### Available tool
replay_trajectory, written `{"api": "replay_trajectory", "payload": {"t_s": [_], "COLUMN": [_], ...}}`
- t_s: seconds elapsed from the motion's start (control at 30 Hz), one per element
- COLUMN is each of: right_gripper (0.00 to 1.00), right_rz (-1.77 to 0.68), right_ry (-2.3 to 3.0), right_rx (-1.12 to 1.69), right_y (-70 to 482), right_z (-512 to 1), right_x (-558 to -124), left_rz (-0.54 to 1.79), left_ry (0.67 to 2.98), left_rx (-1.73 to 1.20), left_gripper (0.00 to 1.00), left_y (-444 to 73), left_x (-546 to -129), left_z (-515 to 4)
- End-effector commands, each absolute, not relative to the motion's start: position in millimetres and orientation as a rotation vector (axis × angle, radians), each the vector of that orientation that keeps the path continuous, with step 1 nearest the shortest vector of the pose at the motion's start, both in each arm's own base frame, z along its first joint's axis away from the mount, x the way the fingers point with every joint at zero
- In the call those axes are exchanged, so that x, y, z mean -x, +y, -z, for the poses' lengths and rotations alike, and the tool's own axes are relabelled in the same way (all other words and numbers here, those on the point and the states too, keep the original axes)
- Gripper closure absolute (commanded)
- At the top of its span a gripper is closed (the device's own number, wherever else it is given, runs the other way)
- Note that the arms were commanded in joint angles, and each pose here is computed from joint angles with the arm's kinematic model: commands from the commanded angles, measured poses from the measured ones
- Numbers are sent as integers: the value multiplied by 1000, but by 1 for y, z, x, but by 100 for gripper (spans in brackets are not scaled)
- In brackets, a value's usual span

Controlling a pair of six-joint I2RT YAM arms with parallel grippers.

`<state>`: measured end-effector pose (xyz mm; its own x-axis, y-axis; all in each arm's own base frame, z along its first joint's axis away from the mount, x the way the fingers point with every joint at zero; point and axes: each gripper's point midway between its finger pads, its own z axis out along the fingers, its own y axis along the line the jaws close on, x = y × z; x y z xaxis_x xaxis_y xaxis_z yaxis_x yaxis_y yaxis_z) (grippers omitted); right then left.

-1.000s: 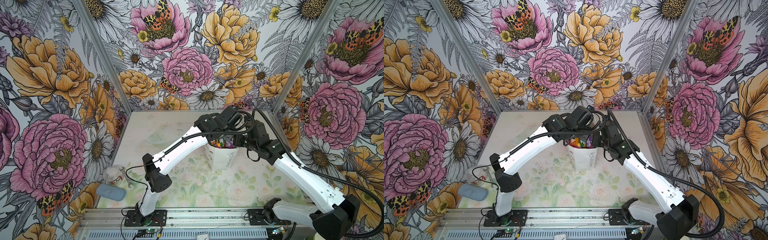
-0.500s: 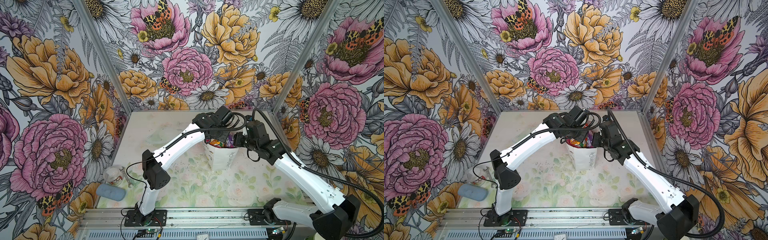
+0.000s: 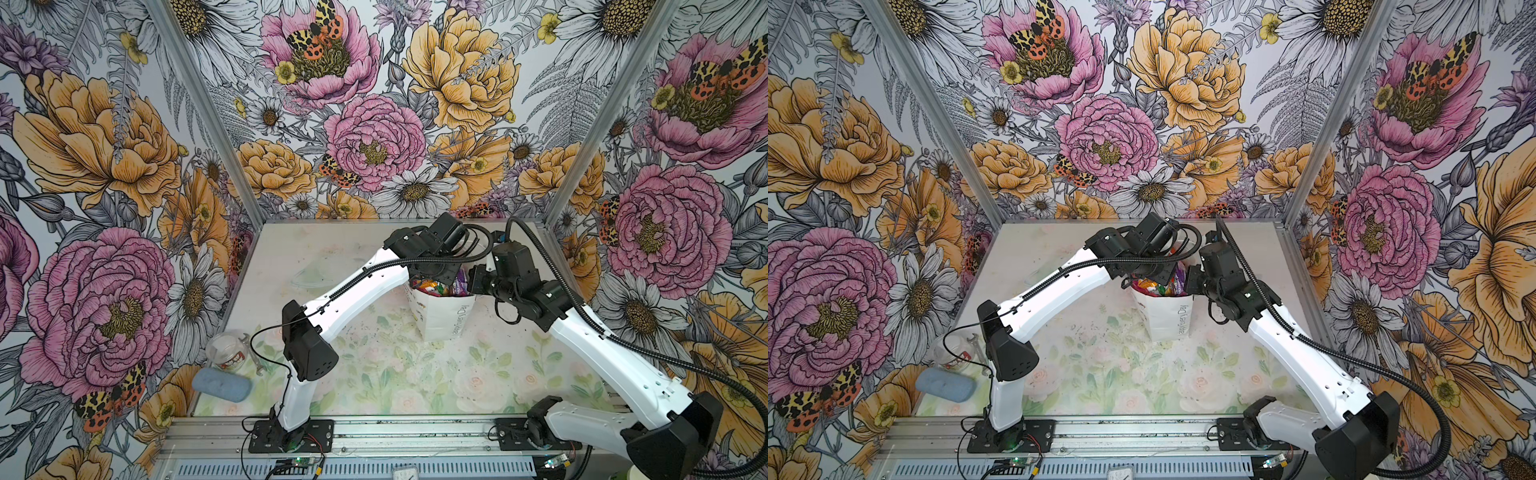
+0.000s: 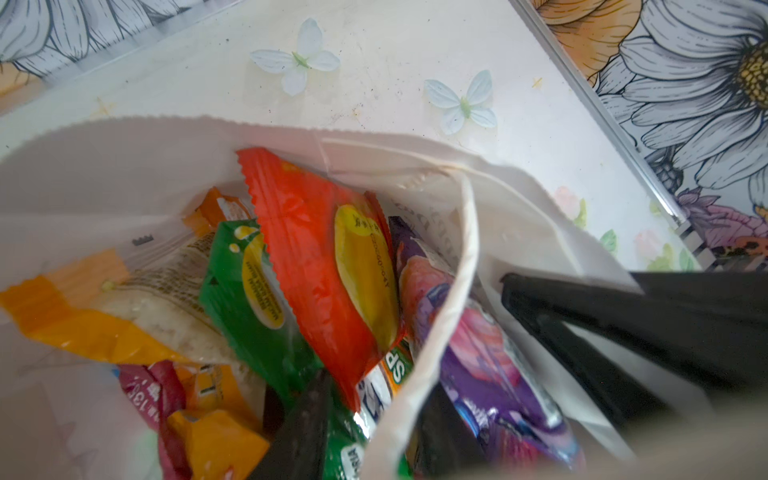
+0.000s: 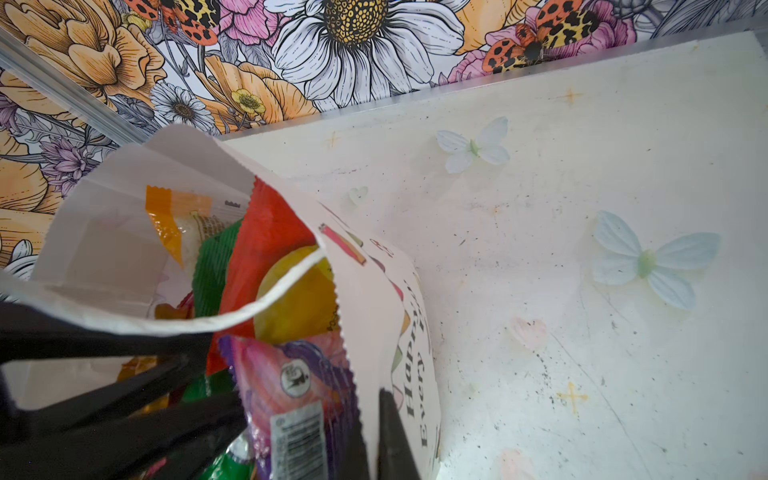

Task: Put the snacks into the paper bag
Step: 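Lower the red packet into the paper bag and open the left gripper, then withdraw the left gripper up and away from the bag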

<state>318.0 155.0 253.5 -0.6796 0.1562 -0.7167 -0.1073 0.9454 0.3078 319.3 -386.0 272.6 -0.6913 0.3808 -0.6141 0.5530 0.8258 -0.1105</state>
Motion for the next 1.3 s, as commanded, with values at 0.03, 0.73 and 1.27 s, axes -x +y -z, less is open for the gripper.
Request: {"api": "replay_trajectory", "payload": {"t_s": [0.03,0.73,1.27], "right_gripper": [100,100,100], "right_rz": [-451,-461,-426], "right_ry": [2182,2175,2221], "right_rx": [-41,-27,-106], "right_y": [156,162,159], "right_z": [-280,-287,-261], "right_x": [-320,-327,-338], "left_rz": [452,720,854], "left_ry": [2277,1752,2263], "left_rx": [-593,154,349], "left_gripper": [47,1,1], "left_y": [-372,-142,-186], "left_x": [-306,-259,-347], "left_z": [-333,-446,-223]}}
